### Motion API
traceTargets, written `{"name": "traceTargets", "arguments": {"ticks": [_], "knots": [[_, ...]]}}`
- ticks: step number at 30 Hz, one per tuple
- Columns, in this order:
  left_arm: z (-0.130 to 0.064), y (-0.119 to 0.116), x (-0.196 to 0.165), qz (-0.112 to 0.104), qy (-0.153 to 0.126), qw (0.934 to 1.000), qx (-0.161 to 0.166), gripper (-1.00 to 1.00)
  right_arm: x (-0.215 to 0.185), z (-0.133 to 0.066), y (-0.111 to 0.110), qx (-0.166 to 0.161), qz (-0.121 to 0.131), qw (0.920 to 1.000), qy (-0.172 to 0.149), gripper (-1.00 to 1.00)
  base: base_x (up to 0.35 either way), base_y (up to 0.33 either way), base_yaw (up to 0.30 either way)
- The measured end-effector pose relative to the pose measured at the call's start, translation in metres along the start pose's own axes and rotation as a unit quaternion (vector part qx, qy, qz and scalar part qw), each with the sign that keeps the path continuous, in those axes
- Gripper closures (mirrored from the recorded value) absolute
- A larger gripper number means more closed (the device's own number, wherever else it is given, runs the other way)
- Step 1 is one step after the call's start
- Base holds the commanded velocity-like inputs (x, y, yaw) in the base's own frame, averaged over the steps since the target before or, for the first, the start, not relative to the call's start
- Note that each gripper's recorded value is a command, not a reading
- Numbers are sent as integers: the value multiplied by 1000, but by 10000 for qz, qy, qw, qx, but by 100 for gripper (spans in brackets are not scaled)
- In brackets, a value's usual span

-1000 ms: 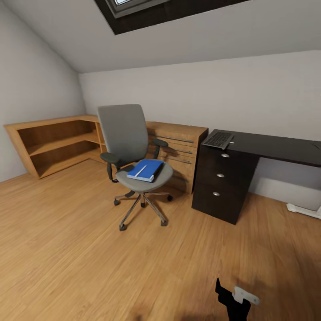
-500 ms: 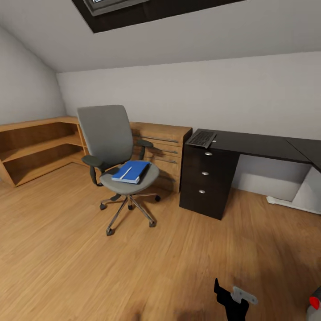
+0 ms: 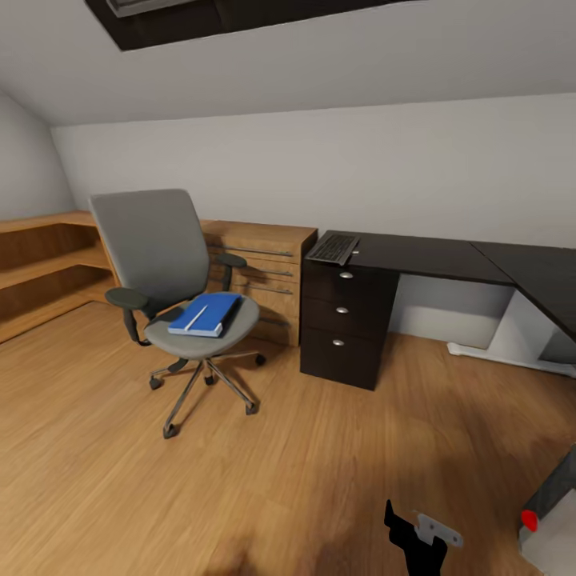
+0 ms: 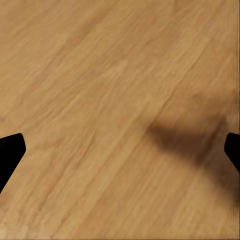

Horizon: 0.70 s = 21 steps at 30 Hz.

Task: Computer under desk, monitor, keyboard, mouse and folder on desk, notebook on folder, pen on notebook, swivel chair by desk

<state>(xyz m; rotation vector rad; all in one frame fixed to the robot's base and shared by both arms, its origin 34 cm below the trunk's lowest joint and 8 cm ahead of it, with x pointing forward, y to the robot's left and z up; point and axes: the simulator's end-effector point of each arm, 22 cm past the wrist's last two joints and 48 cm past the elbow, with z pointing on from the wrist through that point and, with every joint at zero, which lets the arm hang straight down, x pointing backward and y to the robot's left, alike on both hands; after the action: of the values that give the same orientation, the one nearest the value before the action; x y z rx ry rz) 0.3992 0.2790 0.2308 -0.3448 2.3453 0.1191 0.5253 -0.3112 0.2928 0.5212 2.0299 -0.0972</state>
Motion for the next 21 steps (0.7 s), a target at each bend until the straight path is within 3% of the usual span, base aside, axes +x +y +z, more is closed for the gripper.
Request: {"name": "traceTargets", "arguments": {"ticks": [21], "knots": [[-2, 1, 11, 36, 117, 9999, -11, -100, 1, 0, 2, -13, 6, 10000, 20, -100, 0, 0, -271]]}}
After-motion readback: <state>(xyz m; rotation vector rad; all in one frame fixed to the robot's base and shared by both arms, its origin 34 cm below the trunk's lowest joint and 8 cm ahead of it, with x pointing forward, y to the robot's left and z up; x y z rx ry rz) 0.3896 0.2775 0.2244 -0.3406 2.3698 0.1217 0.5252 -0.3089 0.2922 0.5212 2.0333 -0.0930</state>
